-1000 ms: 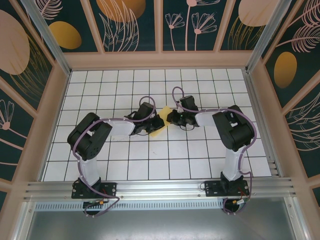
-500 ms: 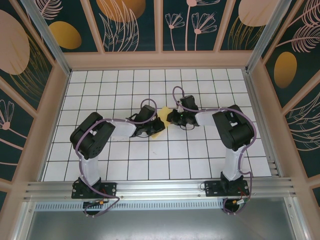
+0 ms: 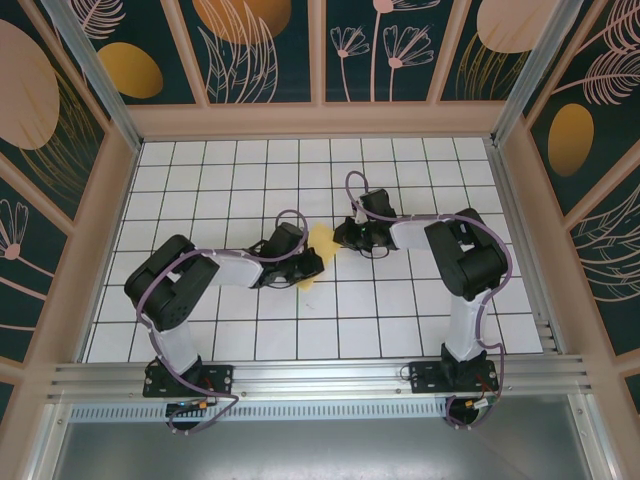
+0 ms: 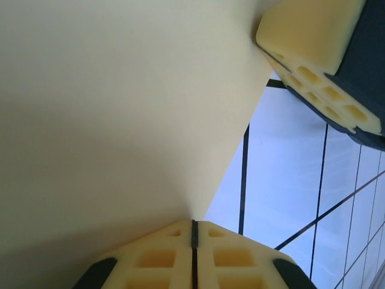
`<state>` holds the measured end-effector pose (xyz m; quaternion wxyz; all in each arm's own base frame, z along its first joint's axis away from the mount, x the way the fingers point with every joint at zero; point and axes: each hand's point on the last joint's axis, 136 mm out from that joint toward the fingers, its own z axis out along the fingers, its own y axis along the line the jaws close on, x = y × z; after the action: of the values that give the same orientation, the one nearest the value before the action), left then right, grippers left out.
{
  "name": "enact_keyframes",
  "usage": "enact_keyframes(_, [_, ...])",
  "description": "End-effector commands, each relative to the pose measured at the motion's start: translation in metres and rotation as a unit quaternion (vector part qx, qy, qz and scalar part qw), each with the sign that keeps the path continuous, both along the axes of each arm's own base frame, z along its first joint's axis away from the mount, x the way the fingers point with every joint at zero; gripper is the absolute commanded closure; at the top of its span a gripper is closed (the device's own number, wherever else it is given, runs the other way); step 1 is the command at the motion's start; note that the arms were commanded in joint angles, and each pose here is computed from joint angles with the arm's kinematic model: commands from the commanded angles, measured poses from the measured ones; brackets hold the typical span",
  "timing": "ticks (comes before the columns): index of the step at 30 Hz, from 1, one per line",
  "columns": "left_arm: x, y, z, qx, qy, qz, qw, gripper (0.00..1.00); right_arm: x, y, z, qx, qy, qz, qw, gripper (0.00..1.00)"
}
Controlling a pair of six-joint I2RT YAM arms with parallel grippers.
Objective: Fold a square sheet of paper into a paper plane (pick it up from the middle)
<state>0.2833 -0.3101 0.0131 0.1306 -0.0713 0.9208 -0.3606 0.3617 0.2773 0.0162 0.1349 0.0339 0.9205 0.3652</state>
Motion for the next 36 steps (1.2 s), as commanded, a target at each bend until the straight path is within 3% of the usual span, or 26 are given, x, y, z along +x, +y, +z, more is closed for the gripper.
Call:
enact_keyframes(1, [-0.040,0.026,-0.038,0.065,0.072,-0.015,0.995,0.92,-0.015,-0.018,-0.062,-0.081,0.046,-0.008,0.996,0.91])
enact_keyframes(14, [-0.043,0.022,-0.022,0.043,0.054,-0.019,0.997,0.89,-0.025,-0.042,-0.099,-0.172,0.075,-0.022,0.982,0.91])
enact_keyframes(23, [-0.072,0.036,-0.036,0.068,0.081,-0.023,0.994,0.89,-0.018,-0.041,-0.099,-0.173,0.075,-0.027,0.982,0.92])
enact_keyframes(36, [-0.084,0.049,-0.026,0.071,0.076,-0.016,0.994,0.89,-0.017,-0.039,-0.100,-0.168,0.076,-0.026,0.982,0.92])
